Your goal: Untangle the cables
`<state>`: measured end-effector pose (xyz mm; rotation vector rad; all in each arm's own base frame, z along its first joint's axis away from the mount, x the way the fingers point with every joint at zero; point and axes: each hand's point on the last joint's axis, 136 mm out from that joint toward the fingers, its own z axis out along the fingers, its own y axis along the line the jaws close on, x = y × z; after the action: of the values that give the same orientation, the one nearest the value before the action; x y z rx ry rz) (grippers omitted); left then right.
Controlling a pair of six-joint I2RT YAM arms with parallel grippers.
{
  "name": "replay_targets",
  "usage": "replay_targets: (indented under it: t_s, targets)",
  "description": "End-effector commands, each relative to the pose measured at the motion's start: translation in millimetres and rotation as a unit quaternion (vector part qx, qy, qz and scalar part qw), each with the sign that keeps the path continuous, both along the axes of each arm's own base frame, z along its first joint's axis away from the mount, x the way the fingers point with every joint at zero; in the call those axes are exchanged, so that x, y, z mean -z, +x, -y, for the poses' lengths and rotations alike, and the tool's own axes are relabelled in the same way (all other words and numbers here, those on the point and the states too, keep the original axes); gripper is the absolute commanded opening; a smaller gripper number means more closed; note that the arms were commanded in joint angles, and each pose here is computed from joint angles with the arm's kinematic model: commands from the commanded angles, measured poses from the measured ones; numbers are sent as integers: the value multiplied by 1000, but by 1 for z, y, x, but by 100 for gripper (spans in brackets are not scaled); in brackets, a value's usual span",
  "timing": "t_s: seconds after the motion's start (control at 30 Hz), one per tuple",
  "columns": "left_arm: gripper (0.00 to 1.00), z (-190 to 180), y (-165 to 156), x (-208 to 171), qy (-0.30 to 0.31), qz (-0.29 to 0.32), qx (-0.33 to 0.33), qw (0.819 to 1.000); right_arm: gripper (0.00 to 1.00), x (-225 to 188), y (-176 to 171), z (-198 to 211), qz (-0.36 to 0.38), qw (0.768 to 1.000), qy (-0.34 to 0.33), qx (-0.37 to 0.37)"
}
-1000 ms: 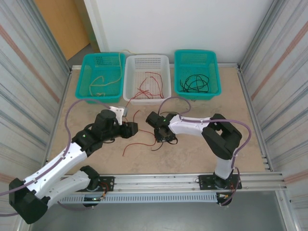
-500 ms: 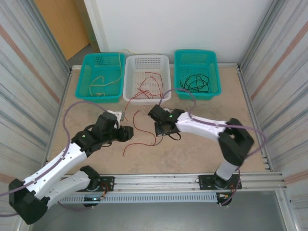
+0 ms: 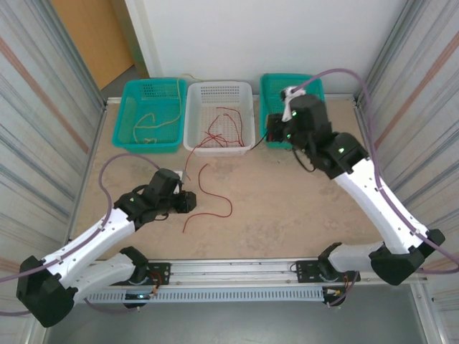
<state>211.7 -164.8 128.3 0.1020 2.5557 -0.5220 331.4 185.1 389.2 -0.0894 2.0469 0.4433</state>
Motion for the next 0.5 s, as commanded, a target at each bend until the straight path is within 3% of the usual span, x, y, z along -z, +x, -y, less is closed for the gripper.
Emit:
replay_targets:
  t_s: [0.0, 0.17, 0.4, 0.43, 0.47]
  targets:
    - [37, -9, -3, 5, 11, -9, -19, 1000, 0, -12, 26, 14, 12, 999, 11, -37]
    - [38, -10, -4, 8, 19, -17, -16, 1000, 0, 4, 98, 62, -23, 998, 50, 16]
    - [37, -12, -6, 9, 31, -21, -9, 999, 0, 55, 173, 84, -88, 992, 77, 38]
    - [37, -12, -6, 8, 31, -20, -10, 999, 4, 68, 182, 86, -105, 991, 73, 43]
    - [37, -12, -6, 7, 31, -18, -9, 999, 15, 77, 188, 89, -120, 989, 67, 51]
